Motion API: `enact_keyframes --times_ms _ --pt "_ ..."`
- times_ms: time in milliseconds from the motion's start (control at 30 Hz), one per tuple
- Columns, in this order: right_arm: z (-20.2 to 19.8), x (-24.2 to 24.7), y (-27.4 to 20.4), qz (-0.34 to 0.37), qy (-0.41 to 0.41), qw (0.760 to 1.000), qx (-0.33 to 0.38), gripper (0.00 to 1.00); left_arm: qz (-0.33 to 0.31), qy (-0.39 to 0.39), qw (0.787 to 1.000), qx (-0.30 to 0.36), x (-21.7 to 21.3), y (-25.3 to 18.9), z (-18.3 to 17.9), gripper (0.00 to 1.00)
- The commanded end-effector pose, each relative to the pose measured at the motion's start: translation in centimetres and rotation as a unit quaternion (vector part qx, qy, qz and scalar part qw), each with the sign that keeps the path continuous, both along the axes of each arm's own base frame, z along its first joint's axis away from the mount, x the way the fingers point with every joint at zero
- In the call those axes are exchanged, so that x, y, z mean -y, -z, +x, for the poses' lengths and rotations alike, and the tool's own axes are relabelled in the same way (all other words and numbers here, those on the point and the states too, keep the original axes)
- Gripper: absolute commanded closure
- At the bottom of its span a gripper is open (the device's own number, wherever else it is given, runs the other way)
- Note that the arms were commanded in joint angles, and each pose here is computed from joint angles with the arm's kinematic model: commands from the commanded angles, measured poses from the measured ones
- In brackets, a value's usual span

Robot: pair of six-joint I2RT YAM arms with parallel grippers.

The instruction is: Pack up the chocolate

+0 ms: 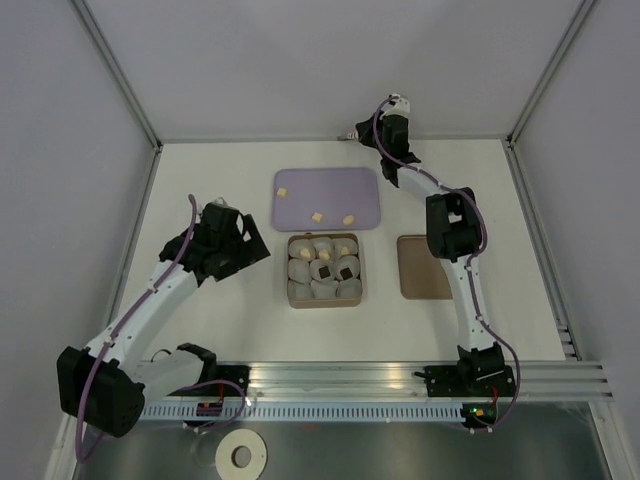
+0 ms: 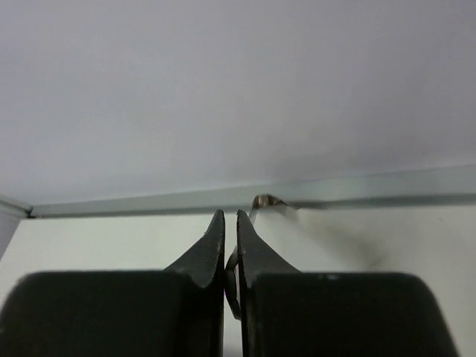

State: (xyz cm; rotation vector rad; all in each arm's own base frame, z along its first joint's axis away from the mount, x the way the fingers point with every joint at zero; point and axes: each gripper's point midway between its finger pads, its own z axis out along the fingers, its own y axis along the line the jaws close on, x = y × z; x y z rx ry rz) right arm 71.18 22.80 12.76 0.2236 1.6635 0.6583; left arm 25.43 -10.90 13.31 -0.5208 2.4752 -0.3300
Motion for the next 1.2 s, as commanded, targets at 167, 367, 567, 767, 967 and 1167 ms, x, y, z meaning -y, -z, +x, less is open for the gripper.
enact_keyframes --times_ms 167,367,567,767,967,1167 --pt "-9.6 7.0 -15.8 -0.145 0.060 0.988 -0.010 0.99 -0.019 -0.028 0.999 0.000 -0.2 -5.8 -1.2 0.00" --pt "-22.1 13.2 -15.8 -0.228 0.080 0.933 -0.268 0.99 -0.037 -0.040 0.998 -0.032 -0.1 -6.8 -2.9 0.00" --pt "-27.7 14.4 -10.0 -0.197 0.043 0.878 -0.435 1.00 -0.044 -0.050 0.994 -0.084 -0.1 -6.2 -4.8 0.00" --pt "-25.0 14.3 -7.1 -0.120 0.008 0.865 -0.487 0.98 -0.059 -0.077 0.987 -0.127 0.2 -5.3 -6.2 0.00" --pt "-20.3 15.0 -3.7 -0.106 0.017 0.880 -0.462 0.87 -0.057 -0.083 0.977 -0.188 0.5 -3.7 -7.8 0.00" --pt "-17.4 15.4 -1.0 -0.108 0.031 0.885 -0.451 0.54 -0.039 -0.083 0.971 -0.220 -0.1 -3.3 -9.1 0.00"
